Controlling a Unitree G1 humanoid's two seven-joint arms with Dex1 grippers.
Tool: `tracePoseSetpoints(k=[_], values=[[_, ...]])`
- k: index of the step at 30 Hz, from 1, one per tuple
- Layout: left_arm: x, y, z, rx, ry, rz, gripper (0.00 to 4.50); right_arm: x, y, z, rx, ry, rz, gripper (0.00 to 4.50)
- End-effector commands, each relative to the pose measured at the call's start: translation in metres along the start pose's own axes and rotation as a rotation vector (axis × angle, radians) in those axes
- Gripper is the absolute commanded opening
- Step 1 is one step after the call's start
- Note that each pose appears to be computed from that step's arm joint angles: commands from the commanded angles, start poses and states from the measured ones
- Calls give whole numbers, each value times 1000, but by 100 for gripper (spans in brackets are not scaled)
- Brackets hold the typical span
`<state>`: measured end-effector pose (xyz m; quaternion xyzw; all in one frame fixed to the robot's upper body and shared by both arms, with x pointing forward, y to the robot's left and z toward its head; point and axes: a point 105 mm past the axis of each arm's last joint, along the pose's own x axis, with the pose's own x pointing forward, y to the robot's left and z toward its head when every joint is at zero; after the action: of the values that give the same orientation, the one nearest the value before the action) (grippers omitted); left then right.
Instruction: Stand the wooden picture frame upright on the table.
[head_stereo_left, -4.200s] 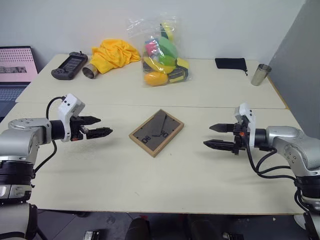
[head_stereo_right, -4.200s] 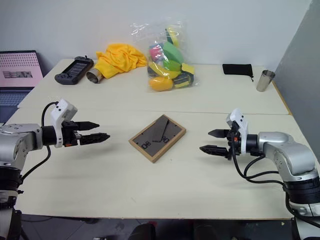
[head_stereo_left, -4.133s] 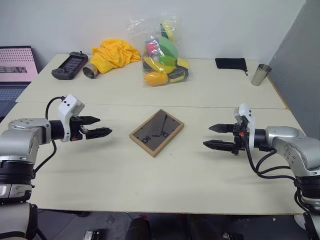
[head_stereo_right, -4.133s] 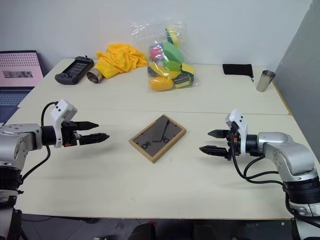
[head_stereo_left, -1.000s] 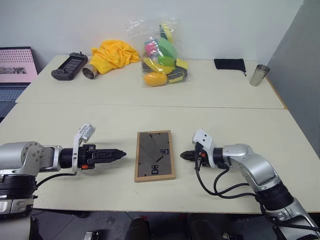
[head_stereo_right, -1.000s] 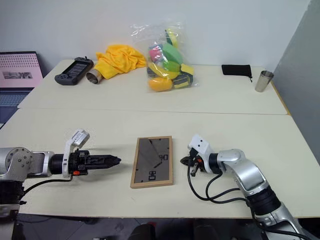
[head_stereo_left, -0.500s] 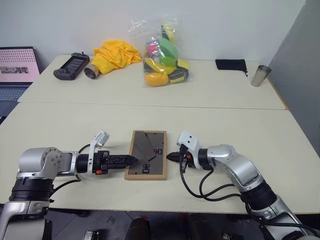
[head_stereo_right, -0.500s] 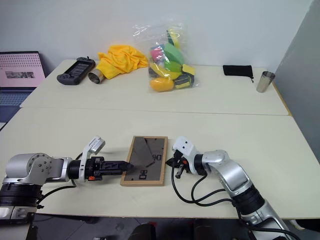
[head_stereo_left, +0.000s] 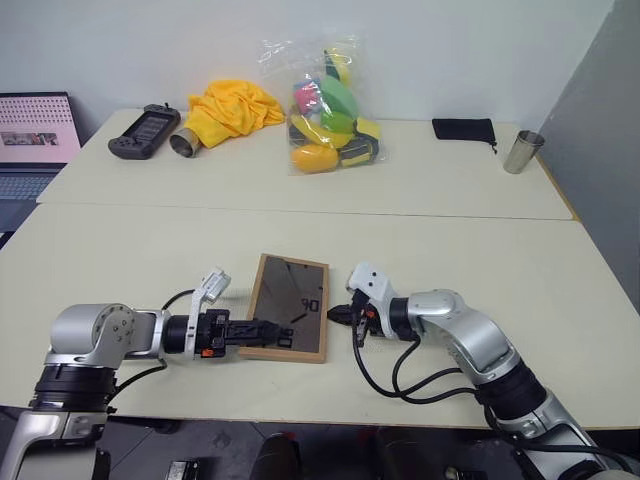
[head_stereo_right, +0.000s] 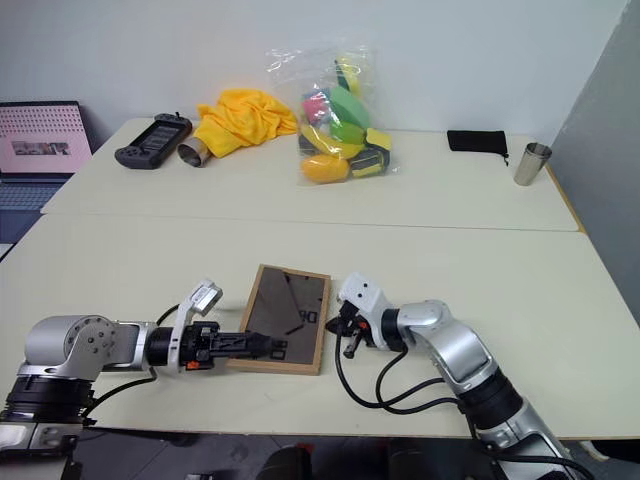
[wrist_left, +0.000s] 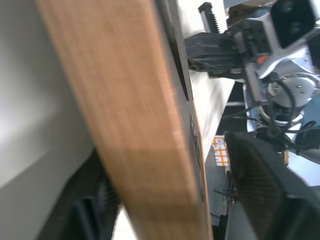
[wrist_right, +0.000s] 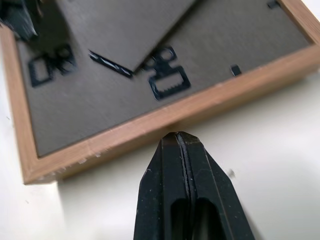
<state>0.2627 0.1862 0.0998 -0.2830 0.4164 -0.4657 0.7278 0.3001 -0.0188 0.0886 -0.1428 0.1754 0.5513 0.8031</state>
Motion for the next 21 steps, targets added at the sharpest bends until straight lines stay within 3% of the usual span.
tracePoseSetpoints(k=[1,5,9,14,21], values=[[-4,-14,2,49,-5,-40,222,-14,-11,1,-15,-19,-34,0],[-7,-20,13,89,-41,-44,140,-31,-23,9,-12,-37,-64,0],[-8,-21,31,156,-98,-10,129,-52,-33,30,47,-108,-61,0],[-10,-28,48,217,-155,-13,129,-64,-24,73,145,-250,54,98],[1,-43,56,283,-195,-56,129,-41,-21,104,176,-325,79,251]])
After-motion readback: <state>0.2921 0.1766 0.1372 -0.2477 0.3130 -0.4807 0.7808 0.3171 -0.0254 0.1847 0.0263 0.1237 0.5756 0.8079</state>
